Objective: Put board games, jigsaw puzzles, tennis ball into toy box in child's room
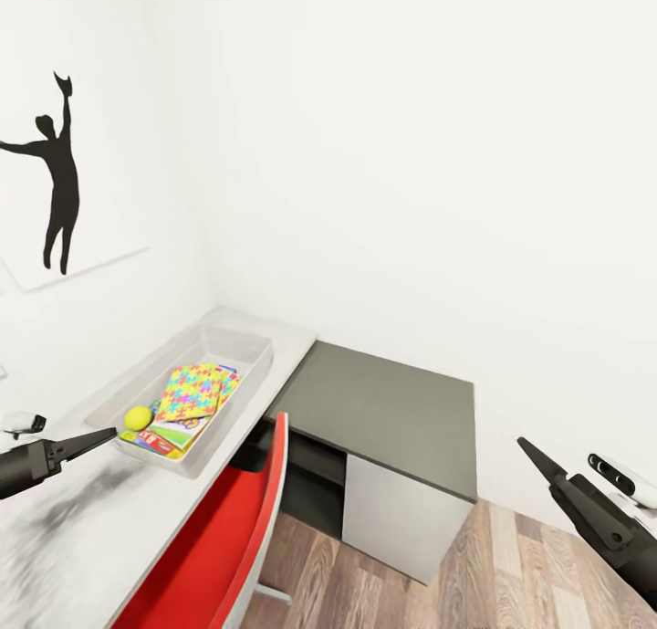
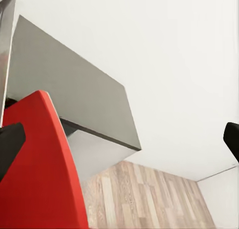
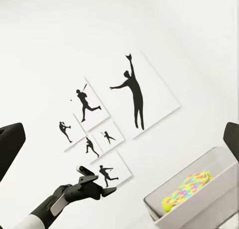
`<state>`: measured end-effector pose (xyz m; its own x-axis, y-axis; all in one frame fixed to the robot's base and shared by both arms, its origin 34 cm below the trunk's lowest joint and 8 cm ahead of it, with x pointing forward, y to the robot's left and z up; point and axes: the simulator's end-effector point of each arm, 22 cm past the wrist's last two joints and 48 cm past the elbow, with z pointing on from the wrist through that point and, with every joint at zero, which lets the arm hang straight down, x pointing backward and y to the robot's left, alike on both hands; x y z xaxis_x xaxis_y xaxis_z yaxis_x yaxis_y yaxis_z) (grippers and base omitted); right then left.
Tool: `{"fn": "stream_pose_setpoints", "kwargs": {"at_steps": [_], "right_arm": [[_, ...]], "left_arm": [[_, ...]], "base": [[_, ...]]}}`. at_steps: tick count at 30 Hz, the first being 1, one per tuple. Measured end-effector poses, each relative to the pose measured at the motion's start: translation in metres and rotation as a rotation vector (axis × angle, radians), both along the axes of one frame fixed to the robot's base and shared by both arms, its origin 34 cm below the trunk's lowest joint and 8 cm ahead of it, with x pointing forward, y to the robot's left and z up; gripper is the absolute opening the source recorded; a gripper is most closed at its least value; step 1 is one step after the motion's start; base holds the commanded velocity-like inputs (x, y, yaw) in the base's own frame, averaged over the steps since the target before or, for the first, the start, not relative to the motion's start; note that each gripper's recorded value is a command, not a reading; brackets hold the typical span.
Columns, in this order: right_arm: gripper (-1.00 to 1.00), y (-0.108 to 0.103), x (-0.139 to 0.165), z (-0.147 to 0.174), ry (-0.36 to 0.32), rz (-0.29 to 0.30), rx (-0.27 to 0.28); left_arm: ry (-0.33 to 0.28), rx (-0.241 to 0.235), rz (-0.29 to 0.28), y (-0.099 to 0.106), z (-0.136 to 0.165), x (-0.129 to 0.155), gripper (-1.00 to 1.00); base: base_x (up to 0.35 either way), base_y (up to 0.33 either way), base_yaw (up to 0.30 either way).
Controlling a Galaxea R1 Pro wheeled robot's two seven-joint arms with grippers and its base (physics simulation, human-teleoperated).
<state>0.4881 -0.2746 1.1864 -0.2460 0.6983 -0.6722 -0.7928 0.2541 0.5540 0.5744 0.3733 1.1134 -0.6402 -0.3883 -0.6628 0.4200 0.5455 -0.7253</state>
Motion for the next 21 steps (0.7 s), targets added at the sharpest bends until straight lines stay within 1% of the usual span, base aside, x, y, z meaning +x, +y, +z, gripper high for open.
{"fn": "stream_pose_setpoints", "kwargs": {"at_steps": [21], "right_arm": [[1.0,-0.001,-0.006,0.012,-0.031,-0.002,0.001]], "left_arm": [[-0.032,-0.002,-0.006,-0.003,0.014,-0.004,1.0]], "base": [[-0.002,0.0,-0.175]]}}
